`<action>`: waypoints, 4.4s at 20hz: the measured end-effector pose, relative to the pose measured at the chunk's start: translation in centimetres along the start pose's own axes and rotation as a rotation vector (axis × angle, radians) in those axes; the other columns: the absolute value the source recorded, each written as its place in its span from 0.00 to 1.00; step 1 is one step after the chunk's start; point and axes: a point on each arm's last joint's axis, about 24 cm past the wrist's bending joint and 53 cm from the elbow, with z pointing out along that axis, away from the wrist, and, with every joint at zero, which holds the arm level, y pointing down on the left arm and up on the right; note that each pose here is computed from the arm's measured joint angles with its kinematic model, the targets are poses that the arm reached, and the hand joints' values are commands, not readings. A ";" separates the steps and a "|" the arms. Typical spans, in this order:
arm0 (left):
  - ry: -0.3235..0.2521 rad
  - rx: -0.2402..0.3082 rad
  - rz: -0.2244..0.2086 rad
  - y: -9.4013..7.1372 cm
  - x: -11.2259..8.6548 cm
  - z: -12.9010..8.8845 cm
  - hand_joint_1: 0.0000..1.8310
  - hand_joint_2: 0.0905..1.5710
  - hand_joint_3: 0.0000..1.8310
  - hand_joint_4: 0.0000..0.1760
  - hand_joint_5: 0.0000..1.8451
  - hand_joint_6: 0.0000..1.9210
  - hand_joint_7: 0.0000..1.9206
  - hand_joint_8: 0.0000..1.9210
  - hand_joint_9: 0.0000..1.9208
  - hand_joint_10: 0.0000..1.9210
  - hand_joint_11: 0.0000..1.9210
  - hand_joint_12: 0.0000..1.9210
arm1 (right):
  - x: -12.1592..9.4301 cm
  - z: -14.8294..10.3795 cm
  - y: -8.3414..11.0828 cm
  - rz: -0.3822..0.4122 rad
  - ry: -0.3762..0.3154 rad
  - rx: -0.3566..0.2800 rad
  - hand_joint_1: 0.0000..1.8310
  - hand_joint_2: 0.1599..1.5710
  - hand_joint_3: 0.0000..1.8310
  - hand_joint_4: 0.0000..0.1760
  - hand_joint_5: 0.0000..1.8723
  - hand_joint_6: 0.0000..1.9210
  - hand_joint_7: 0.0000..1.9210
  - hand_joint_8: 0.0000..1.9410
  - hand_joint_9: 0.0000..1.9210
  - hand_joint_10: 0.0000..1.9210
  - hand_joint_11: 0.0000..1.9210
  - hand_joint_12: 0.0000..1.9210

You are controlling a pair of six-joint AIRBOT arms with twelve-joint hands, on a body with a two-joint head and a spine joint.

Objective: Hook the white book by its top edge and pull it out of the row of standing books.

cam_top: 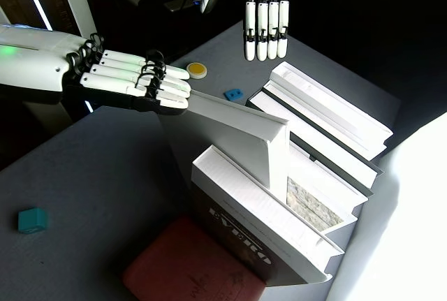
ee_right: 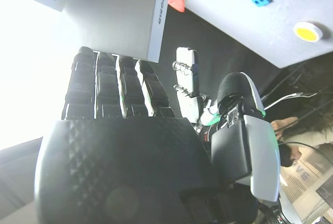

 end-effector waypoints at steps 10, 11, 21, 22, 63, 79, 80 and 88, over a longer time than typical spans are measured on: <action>0.000 0.000 0.000 0.0 0.0 0.0 0.00 0.71 0.00 0.00 0.01 0.00 0.01 0.00 0.00 0.00 0.00 0.00 | 0.7 -1.1 0.2 -0.008 0.044 0.010 0.00 0.75 0.00 0.00 0.00 0.00 0.00 0.00 0.00 0.00 0.00 0.00; 0.000 0.000 0.000 0.0 0.0 0.0 0.00 0.71 0.00 0.00 0.01 0.00 0.00 0.00 0.00 0.00 0.00 0.00 | 0.9 -1.2 0.4 -0.009 0.053 0.008 0.00 0.74 0.00 0.00 0.00 0.00 0.00 0.00 0.00 0.00 0.00 0.00; -0.001 -0.004 -0.004 0.2 0.1 -0.1 0.00 0.71 0.00 0.00 0.01 0.00 0.01 0.00 0.00 0.00 0.00 0.00 | 2.1 -3.0 2.0 -0.001 0.122 0.001 0.00 0.74 0.00 0.00 0.00 0.00 0.00 0.00 0.00 0.00 0.00 0.00; 0.000 -0.004 -0.003 0.2 0.1 -0.1 0.00 0.71 0.00 0.00 0.01 0.00 0.01 0.00 0.00 0.00 0.00 0.00 | 2.3 -3.1 2.1 0.000 0.131 0.003 0.00 0.74 0.00 0.00 0.00 0.00 0.00 0.00 0.00 0.00 0.00 0.00; 0.004 -0.010 -0.006 0.5 0.3 -0.1 0.00 0.71 0.00 0.00 0.00 0.00 0.00 0.00 0.00 0.00 0.00 0.00 | 7.6 -5.8 1.8 0.107 0.366 0.055 0.00 0.75 0.00 0.00 0.00 0.00 0.00 0.00 0.00 0.00 0.00 0.00; 0.005 -0.013 -0.007 0.6 0.3 -0.2 0.00 0.72 0.00 0.00 0.01 0.00 0.00 0.00 0.00 0.00 0.00 0.00 | 6.6 -5.4 2.9 0.162 0.341 0.040 0.00 0.75 0.00 0.00 0.00 0.00 0.00 0.00 0.00 0.00 0.00 0.00; 0.006 -0.014 -0.007 0.6 0.4 -0.1 0.00 0.72 0.00 0.00 0.01 0.00 0.00 0.00 0.00 0.00 0.00 0.00 | 6.9 -5.6 3.2 0.166 0.356 0.036 0.00 0.75 0.00 0.00 0.01 0.00 0.00 0.00 0.00 0.00 0.00 0.00; 0.006 -0.017 -0.010 0.8 0.4 -0.2 0.00 0.72 0.00 0.00 0.00 0.00 0.00 0.00 0.00 0.00 0.00 0.00 | 7.4 -6.3 4.7 0.172 0.381 0.020 0.00 0.76 0.00 0.00 0.01 0.00 0.00 0.00 0.00 0.00 0.00 0.00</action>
